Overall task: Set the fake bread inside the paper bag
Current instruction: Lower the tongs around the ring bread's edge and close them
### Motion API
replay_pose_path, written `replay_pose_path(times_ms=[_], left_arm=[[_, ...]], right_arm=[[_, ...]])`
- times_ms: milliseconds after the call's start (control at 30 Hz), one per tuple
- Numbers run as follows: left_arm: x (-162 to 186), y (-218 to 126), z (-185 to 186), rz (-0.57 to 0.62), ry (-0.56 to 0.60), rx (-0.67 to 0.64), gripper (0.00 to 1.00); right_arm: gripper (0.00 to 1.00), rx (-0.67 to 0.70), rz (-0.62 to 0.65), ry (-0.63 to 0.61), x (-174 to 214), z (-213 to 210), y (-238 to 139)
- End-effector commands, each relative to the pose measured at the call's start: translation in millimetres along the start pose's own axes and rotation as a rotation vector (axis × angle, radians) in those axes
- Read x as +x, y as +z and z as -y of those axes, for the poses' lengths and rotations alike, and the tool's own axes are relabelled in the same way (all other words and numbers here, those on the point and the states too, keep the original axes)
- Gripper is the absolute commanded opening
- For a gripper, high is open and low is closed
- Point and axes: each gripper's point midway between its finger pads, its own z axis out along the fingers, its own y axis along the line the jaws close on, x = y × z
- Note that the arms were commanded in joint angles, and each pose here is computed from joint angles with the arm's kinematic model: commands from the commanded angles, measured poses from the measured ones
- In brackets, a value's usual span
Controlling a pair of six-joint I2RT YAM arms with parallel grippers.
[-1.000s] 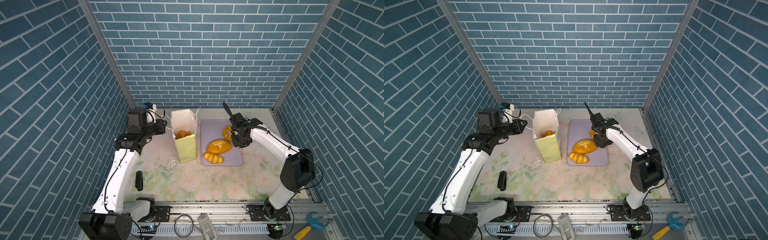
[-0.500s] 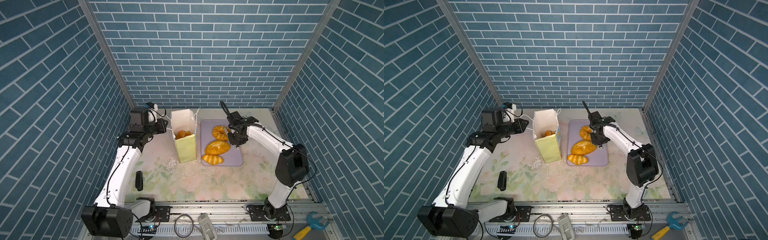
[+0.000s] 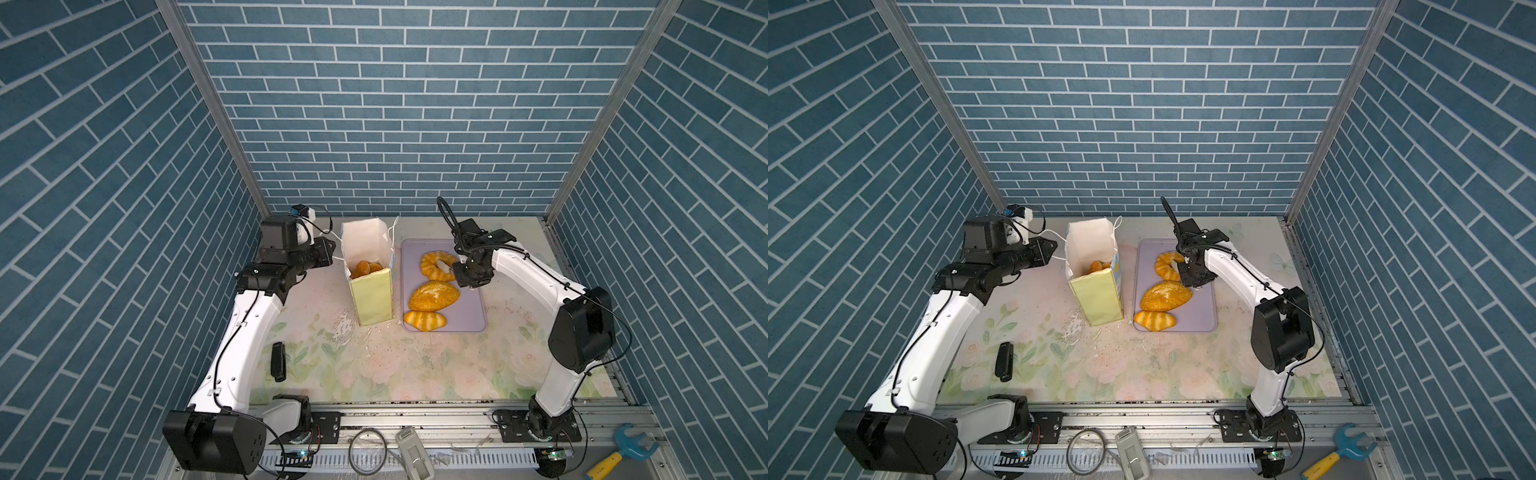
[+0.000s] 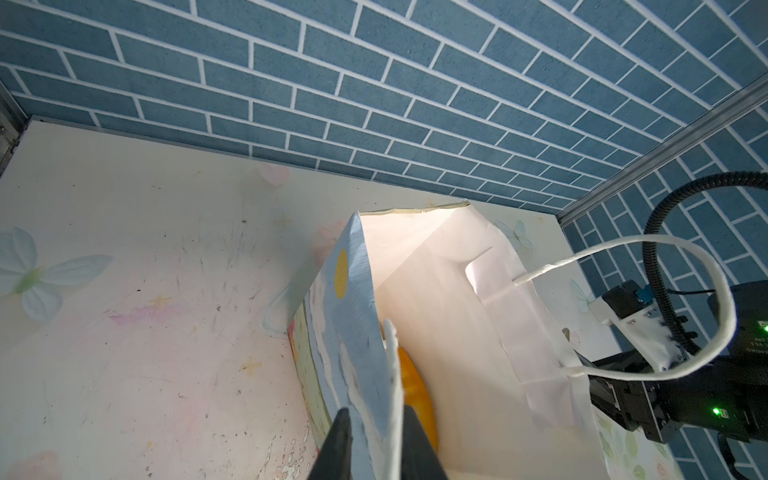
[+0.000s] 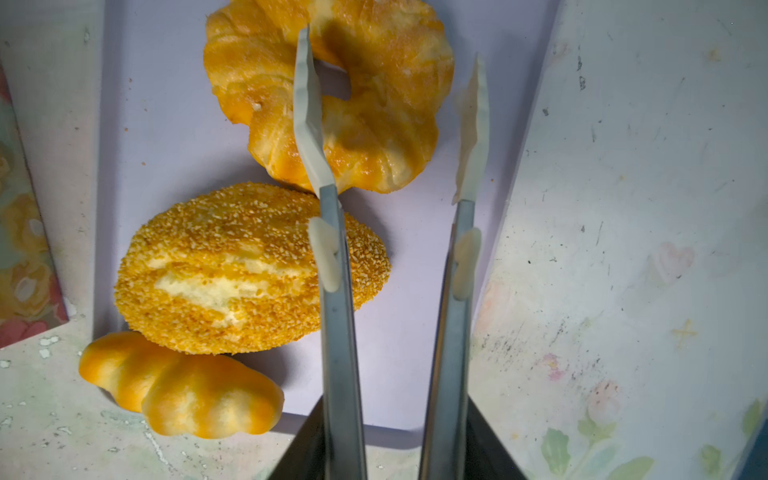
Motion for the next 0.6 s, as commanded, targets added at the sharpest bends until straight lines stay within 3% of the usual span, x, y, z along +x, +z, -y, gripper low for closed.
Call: replay_pose_path(times_ms=[0, 567], left_arm=[[-2.7, -6.7, 1.6, 0.021, 0.019, -0.005, 0.22], [-4.0, -9.7, 3.2, 0.039, 0.012, 0.002, 0.22]], right_arm=[[0.46, 0.037, 0.011, -0.034, 0.6, 8.1, -16.0], [0.46, -0.012, 0.015, 0.011, -10.3, 9.4, -4.7]])
